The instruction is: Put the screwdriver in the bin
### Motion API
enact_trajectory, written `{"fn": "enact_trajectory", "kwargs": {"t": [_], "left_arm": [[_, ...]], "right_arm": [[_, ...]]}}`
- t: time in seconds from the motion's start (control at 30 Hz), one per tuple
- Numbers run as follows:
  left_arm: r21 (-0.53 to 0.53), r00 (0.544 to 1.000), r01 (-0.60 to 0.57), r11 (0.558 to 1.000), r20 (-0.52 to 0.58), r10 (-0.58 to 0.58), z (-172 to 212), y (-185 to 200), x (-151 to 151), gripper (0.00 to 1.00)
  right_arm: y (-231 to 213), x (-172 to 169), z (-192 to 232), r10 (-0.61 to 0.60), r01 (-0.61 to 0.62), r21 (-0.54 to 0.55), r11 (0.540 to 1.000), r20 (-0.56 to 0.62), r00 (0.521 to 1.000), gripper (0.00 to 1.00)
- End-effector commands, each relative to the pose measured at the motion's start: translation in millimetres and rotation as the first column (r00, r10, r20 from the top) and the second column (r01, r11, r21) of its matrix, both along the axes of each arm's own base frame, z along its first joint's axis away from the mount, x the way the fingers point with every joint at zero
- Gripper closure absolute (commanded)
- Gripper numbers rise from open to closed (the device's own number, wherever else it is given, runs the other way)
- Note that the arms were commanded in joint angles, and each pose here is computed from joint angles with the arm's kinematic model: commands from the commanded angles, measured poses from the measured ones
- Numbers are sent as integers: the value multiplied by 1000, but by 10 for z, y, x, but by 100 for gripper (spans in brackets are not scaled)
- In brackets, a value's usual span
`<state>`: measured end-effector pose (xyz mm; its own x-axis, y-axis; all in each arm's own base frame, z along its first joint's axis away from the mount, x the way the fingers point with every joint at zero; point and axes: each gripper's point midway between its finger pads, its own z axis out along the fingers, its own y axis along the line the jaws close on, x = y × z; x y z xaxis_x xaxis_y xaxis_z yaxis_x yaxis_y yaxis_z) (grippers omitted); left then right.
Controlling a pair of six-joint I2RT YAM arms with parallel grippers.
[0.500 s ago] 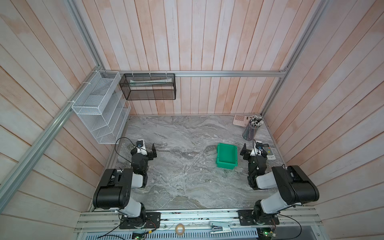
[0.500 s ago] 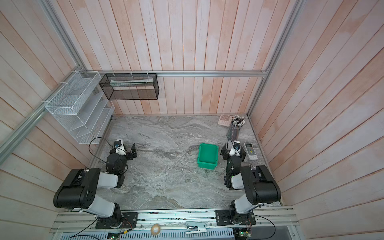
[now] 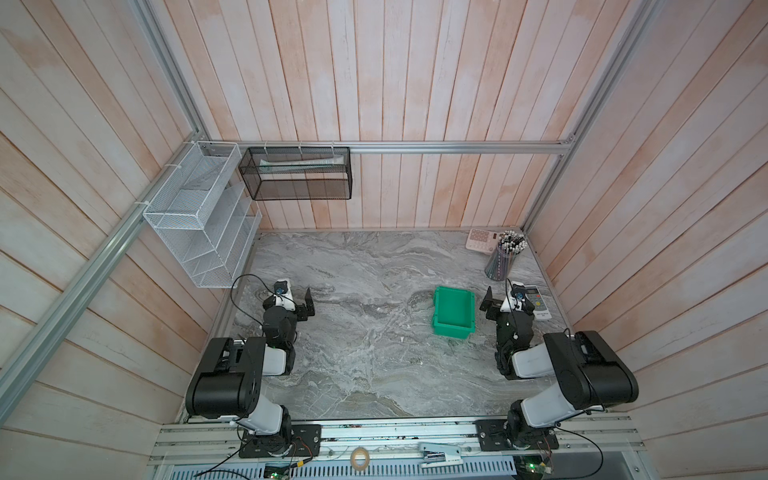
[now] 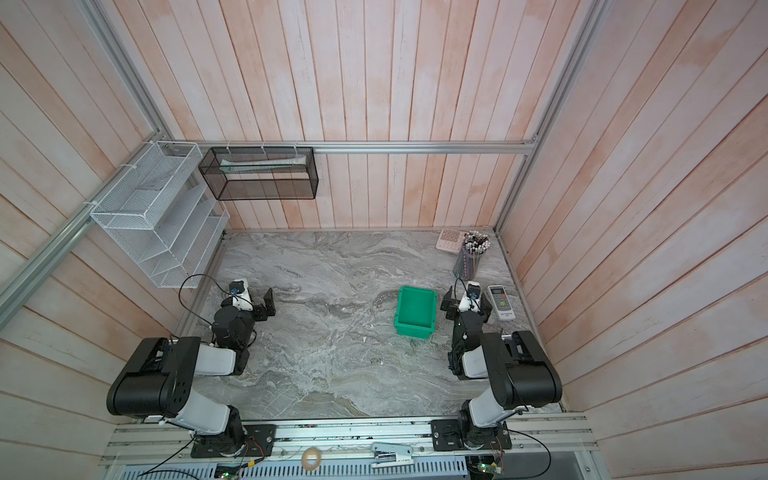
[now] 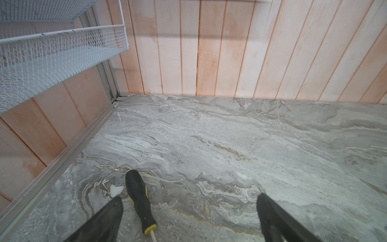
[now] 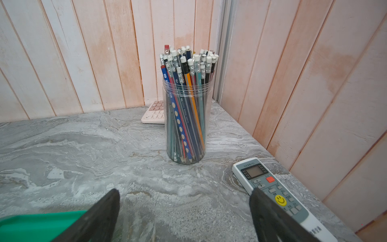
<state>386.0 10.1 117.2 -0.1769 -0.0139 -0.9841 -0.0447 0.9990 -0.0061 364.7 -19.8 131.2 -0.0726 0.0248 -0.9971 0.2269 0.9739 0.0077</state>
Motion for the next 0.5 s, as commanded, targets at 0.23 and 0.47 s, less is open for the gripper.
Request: {"fn": "enact_trajectory", "kwargs": {"t": [0.23, 0.47], "left_arm": [[-7, 1000, 3, 1000, 29, -3, 98, -1, 30, 0], [47, 985, -135, 990, 117, 129, 584, 27, -159, 0]], "right_arm": [[14, 31, 9, 13, -13, 0, 1000, -4, 1000, 1], [-34, -23, 174, -47, 48, -13, 999, 30, 998, 1]]}}
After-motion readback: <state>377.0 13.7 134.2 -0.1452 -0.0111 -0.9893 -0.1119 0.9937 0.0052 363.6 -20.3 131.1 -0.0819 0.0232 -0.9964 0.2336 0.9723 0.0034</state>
